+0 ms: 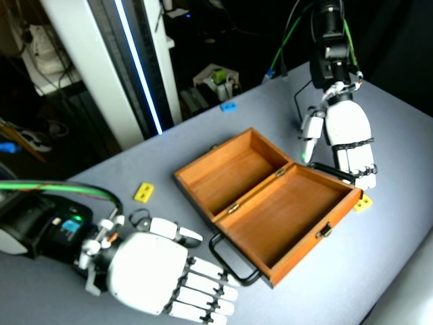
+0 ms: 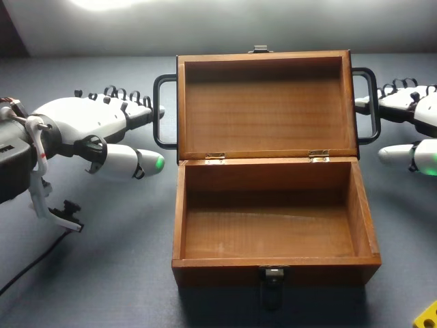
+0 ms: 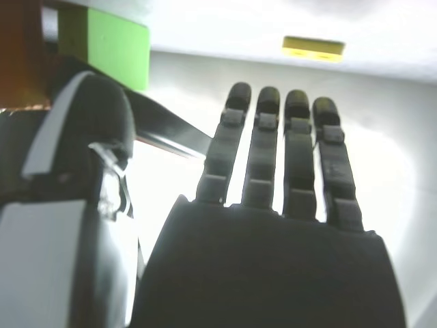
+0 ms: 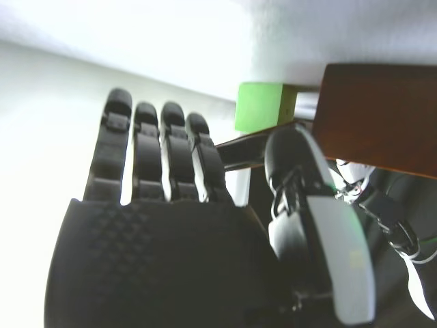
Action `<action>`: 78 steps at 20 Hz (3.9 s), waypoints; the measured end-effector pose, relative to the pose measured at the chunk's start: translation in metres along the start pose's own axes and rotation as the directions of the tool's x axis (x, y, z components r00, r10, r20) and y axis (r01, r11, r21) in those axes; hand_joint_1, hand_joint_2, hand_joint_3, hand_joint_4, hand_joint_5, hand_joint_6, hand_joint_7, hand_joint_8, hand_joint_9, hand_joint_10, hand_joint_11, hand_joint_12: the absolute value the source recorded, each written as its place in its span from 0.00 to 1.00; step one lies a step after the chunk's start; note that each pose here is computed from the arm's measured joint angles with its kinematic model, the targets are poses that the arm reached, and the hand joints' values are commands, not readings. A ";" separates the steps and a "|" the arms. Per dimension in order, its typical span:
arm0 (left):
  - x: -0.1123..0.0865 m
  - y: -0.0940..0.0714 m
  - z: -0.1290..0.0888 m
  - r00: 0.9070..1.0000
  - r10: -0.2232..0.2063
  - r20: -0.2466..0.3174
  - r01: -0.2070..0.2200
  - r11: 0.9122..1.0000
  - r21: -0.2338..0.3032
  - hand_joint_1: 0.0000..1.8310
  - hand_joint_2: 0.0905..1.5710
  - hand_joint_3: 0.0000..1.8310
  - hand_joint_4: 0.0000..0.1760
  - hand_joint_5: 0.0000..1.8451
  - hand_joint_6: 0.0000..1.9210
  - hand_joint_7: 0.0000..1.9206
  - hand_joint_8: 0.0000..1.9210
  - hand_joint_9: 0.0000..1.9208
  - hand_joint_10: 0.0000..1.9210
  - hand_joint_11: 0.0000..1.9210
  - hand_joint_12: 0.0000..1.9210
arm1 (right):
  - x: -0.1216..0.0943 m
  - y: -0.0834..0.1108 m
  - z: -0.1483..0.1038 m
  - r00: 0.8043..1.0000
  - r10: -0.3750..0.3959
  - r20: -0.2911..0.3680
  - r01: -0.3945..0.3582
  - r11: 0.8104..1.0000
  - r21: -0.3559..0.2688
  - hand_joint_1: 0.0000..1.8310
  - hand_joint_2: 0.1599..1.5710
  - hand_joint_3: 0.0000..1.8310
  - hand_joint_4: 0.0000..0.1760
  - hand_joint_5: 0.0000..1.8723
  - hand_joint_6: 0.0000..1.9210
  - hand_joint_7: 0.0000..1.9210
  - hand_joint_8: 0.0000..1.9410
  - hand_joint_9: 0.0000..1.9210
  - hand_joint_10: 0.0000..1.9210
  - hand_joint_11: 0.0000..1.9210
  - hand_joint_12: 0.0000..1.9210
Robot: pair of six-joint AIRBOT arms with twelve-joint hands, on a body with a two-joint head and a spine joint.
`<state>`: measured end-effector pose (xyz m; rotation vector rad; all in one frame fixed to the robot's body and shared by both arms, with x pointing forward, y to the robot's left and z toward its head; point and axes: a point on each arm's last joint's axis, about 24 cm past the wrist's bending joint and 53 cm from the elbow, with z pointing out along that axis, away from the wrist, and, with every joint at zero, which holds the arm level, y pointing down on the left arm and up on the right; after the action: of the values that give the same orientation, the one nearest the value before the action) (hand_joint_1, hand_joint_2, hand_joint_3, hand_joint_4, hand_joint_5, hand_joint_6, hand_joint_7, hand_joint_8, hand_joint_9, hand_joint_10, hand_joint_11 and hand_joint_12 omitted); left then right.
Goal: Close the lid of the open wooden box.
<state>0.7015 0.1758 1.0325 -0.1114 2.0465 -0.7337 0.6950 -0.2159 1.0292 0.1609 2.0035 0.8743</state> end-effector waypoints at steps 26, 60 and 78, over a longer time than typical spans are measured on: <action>-0.016 -0.040 -0.027 0.997 0.023 0.070 -0.032 0.992 0.125 0.00 0.77 0.00 0.00 0.00 0.00 0.00 0.00 0.01 0.00 0.00 0.00 | 0.001 0.019 -0.006 1.000 -0.002 -0.016 0.001 0.999 -0.044 0.20 0.85 0.00 0.00 0.02 0.00 0.02 0.00 0.00 0.00 0.03 0.00; -0.014 -0.048 -0.073 0.991 -0.040 0.129 0.014 0.981 0.195 0.00 0.91 0.01 0.00 0.01 0.00 0.01 0.00 0.03 0.00 0.03 0.02 | 0.021 0.125 -0.072 0.994 -0.085 -0.064 0.056 0.929 -0.366 0.46 0.64 0.00 0.21 0.00 0.00 0.00 0.00 0.00 0.00 0.01 0.00; -0.012 -0.036 -0.109 0.980 -0.096 0.173 0.062 0.980 0.192 0.00 0.92 0.00 0.00 0.06 0.00 0.04 0.00 0.05 0.00 0.04 0.03 | 0.077 0.175 -0.103 0.960 -0.141 -0.241 -0.013 0.840 -0.543 0.45 0.71 0.01 0.00 0.00 0.00 0.00 0.00 0.00 0.00 0.00 0.00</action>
<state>0.6138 0.1997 1.1032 -0.1487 1.8001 -0.9265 0.5318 -0.1068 1.1206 -0.3682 1.9053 1.4456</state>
